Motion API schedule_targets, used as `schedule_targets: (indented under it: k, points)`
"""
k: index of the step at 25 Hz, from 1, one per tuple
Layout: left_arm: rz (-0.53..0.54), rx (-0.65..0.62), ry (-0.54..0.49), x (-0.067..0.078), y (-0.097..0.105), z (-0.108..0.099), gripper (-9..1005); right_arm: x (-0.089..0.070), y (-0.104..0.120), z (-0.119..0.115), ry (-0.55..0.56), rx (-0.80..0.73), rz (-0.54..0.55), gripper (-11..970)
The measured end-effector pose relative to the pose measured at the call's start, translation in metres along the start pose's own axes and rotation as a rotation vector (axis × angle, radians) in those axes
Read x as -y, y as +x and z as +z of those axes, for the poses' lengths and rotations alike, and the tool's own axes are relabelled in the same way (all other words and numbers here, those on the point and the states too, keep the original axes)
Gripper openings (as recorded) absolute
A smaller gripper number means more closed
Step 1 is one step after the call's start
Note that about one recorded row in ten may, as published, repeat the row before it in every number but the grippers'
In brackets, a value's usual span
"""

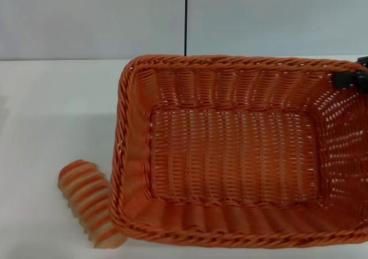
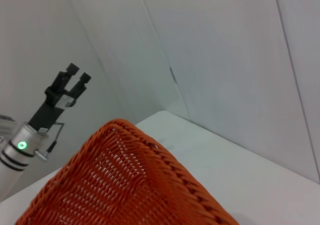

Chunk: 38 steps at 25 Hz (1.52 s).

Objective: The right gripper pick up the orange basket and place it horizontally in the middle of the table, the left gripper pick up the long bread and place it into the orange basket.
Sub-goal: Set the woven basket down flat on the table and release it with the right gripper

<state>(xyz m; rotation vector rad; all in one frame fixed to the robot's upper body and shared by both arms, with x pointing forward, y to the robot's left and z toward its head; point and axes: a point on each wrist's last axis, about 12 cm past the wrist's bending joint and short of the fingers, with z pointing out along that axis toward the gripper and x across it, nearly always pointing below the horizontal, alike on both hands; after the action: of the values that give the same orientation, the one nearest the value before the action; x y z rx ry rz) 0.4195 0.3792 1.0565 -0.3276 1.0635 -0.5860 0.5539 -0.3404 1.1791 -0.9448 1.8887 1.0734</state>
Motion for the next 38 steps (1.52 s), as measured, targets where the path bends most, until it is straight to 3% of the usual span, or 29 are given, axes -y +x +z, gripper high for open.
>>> schedule_targets:
  k: [16,38]
  points:
    - [0.01,-0.003,0.014,0.001,0.0,0.001,802,0.011,0.037,0.032,0.013,-0.075,0.077,214]
    - [0.008,-0.012,0.011,0.001,0.004,0.006,795,0.019,0.046,0.039,0.066,-0.144,0.092,232]
